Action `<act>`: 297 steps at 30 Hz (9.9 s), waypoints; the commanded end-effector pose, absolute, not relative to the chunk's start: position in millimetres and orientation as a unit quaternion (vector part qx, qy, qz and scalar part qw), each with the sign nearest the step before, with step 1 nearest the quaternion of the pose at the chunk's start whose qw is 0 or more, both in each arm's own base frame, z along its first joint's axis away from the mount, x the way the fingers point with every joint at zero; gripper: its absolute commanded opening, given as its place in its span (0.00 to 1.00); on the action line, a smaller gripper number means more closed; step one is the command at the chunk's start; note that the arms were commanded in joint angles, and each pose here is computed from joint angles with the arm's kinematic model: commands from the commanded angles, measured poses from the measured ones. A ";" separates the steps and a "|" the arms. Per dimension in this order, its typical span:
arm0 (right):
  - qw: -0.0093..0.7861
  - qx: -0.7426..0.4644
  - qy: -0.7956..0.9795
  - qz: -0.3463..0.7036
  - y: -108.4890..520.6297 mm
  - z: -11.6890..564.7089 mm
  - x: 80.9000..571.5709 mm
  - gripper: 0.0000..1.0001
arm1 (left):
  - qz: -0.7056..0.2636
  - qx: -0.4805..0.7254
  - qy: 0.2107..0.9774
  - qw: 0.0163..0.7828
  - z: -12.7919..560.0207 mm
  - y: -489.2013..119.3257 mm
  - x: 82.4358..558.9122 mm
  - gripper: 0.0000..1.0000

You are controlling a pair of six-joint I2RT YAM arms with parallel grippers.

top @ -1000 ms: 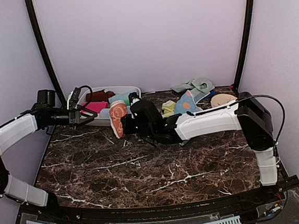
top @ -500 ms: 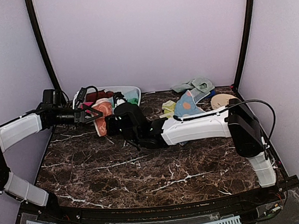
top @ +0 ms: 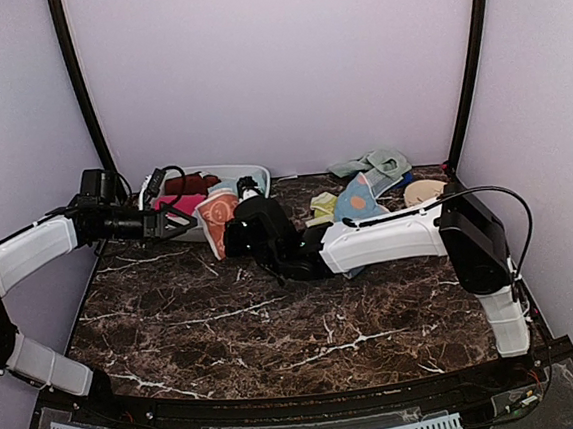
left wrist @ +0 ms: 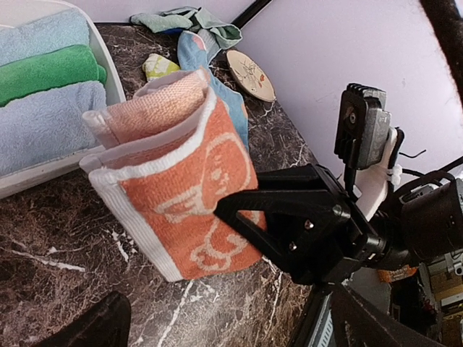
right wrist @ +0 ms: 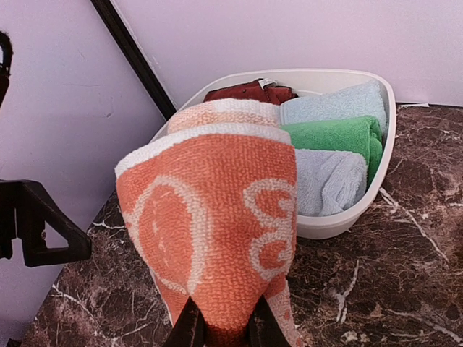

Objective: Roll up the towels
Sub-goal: Pass from the right arm to the left, then place the towel in the storage box, then pick up the towel from the towel pile, then pass from the right arm to the left

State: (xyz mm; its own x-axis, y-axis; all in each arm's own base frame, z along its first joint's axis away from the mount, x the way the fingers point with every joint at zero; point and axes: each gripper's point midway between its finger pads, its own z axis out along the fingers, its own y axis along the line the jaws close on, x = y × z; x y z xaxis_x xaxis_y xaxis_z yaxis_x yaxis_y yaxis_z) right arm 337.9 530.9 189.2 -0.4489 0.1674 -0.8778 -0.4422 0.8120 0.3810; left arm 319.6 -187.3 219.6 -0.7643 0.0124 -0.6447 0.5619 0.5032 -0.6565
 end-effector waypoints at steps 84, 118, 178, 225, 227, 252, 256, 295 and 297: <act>0.438 -0.242 0.647 0.575 560.6 275.0 282.3 0.60 | -0.418 0.280 0.812 0.295 254.0 -186.6 371.3 0.00; 0.509 -0.168 0.721 0.439 398.5 251.4 322.6 0.63 | 0.272 0.545 0.697 0.379 176.4 -91.8 651.9 0.00; 0.485 -0.075 0.820 0.294 316.5 215.9 352.2 0.66 | 0.173 0.518 0.718 0.430 306.0 -93.0 573.7 0.99; 0.424 -0.143 0.850 0.279 345.0 292.1 372.5 0.00 | -0.110 0.366 0.837 0.392 256.2 -138.2 387.7 0.99; 0.429 -0.171 0.835 0.298 365.1 318.8 361.1 0.00 | -0.121 0.380 0.832 0.386 249.5 -141.8 381.2 0.99; 0.339 -0.111 0.751 0.556 471.9 303.6 326.7 0.00 | -0.291 0.517 0.724 0.352 240.6 -256.7 284.4 0.99; 0.326 -0.071 0.742 0.582 483.6 293.3 327.3 0.00 | -0.256 0.499 0.732 0.386 245.6 -261.9 306.8 0.96; 0.457 -0.032 0.845 0.277 326.1 247.7 388.9 1.00 | -0.127 0.478 0.772 0.399 278.6 -228.5 332.4 0.00; 0.466 0.030 0.859 0.210 279.6 229.6 401.5 1.00 | -0.132 0.481 0.771 0.397 281.7 -229.2 328.8 0.00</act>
